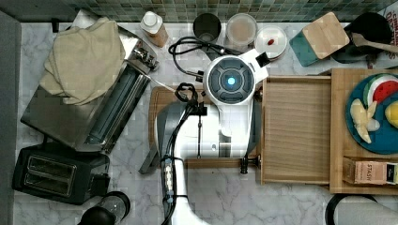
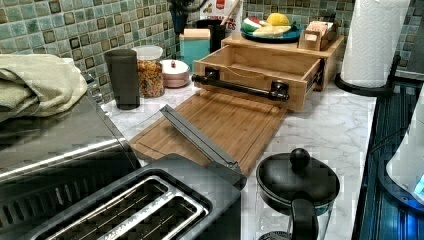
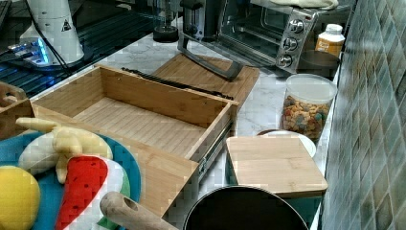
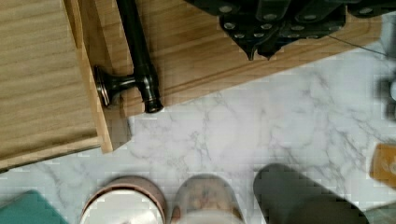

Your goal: Close the drawer.

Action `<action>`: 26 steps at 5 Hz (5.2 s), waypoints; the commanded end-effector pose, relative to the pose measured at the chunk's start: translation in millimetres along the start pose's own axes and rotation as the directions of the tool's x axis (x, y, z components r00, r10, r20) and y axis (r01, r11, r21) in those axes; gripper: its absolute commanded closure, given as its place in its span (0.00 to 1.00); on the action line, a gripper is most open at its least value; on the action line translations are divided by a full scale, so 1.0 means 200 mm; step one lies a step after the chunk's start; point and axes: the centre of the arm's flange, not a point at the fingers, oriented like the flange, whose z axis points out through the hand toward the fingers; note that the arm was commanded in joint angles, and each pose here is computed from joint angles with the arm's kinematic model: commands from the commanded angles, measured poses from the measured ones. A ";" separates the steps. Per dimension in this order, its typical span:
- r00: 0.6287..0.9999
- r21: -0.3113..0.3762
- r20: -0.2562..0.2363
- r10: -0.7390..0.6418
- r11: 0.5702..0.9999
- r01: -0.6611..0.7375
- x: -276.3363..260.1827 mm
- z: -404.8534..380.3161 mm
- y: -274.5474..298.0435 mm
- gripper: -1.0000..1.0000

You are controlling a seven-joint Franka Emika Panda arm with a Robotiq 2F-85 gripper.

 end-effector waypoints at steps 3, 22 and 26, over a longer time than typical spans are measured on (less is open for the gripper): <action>0.992 -0.135 0.116 -0.040 0.989 0.056 -0.08 0.61 0.23 1.00; 0.996 -0.299 0.028 -0.085 0.950 0.090 0.05 0.32 2.10 1.00; 0.996 -0.299 0.027 -0.085 0.950 0.090 0.05 0.32 2.10 1.00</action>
